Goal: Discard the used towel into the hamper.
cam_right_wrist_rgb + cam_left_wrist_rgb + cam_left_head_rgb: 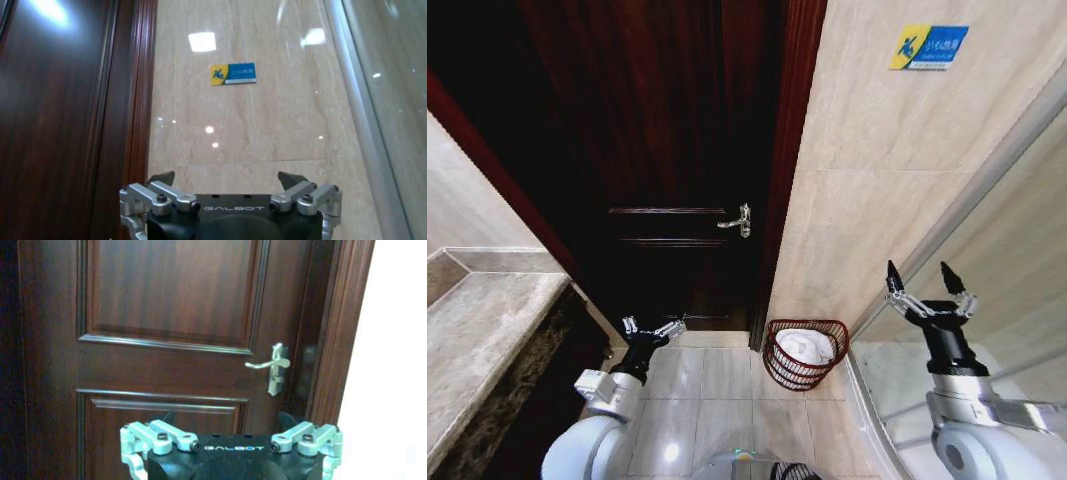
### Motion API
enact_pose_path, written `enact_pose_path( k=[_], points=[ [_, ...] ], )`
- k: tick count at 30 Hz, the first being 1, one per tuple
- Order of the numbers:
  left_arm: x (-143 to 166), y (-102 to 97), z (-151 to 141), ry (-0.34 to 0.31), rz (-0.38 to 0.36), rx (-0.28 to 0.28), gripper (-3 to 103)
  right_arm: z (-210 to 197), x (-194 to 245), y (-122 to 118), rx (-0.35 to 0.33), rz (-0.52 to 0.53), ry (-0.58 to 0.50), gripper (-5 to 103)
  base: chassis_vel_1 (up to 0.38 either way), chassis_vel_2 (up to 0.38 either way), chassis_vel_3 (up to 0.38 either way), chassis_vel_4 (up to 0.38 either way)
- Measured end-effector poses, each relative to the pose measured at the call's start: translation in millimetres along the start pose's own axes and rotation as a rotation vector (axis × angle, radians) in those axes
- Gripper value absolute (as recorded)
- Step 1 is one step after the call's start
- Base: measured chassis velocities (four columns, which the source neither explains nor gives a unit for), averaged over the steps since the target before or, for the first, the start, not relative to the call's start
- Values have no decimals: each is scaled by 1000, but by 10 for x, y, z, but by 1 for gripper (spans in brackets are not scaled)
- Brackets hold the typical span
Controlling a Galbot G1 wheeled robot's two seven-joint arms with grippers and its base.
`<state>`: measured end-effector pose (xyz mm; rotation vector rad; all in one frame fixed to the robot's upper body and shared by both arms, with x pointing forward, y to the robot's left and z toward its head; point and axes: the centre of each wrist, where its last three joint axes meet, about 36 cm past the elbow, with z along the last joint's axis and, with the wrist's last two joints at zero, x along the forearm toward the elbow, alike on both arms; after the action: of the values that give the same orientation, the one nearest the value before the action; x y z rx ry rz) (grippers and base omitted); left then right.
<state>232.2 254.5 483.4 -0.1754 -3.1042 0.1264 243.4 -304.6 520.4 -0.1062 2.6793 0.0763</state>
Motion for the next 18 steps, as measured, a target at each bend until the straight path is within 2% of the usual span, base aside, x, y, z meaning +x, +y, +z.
enact_pose_path(
  k=[7,18],
  points=[
    [0,0,0,0,0,0,100,12,1,1,29,6,-11,100,0,0,0,0],
    [0,0,0,0,0,0,100,-6,60,30,28,22,-2,100,0,0,0,0]
  ],
)
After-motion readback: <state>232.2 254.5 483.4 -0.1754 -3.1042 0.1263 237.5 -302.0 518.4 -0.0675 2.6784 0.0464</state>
